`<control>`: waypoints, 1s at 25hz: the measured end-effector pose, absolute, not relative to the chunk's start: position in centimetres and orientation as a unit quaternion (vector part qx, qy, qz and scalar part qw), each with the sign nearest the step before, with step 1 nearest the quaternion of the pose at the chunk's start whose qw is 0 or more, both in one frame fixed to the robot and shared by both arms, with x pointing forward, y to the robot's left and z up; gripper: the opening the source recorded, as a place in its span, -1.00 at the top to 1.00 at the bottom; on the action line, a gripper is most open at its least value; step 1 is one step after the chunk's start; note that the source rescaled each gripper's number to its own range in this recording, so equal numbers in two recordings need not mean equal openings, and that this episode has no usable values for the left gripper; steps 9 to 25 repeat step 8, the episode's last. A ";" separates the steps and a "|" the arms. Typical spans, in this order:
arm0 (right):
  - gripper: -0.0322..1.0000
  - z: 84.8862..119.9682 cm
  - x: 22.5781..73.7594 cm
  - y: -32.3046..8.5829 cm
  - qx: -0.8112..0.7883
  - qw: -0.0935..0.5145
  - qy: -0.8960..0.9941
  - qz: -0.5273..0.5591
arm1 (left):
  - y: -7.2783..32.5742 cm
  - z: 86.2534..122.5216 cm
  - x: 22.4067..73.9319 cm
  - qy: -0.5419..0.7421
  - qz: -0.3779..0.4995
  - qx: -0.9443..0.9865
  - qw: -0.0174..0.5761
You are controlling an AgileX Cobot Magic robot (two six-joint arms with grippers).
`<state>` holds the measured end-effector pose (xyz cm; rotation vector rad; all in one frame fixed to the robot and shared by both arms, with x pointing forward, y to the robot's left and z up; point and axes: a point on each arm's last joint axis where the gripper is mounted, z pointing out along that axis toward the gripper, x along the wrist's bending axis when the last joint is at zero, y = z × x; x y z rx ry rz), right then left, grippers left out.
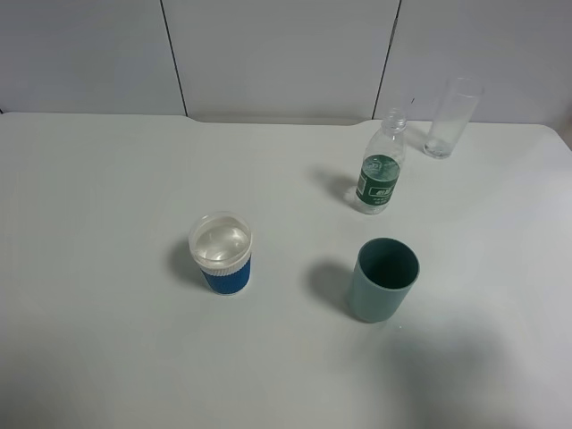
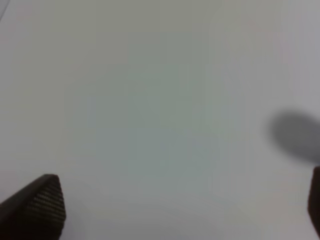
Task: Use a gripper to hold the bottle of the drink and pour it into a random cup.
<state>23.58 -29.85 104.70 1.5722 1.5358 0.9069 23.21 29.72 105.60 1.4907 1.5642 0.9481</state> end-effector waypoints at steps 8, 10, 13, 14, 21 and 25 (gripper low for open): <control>-0.90 104.7 23.6 -29.8 0.614 0.373 0.599 0.354 | 29.7 105.6 23.2 0.613 0.371 0.584 0.381; -0.90 104.7 23.6 -29.8 0.614 0.373 0.599 0.354 | 29.7 105.6 23.2 0.613 0.371 0.584 0.381; -0.90 104.7 23.6 -29.8 0.614 0.373 0.599 0.354 | 29.7 105.6 23.2 0.613 0.371 0.584 0.381; -0.90 104.7 23.6 -29.8 0.614 0.373 0.599 0.354 | 29.7 105.6 23.2 0.613 0.371 0.584 0.381; -0.90 104.7 23.6 -29.8 0.614 0.373 0.599 0.354 | 29.7 105.6 23.2 0.613 0.371 0.584 0.381; -0.90 104.7 23.6 -29.8 0.614 0.373 0.599 0.354 | 29.7 105.6 23.2 0.613 0.371 0.584 0.381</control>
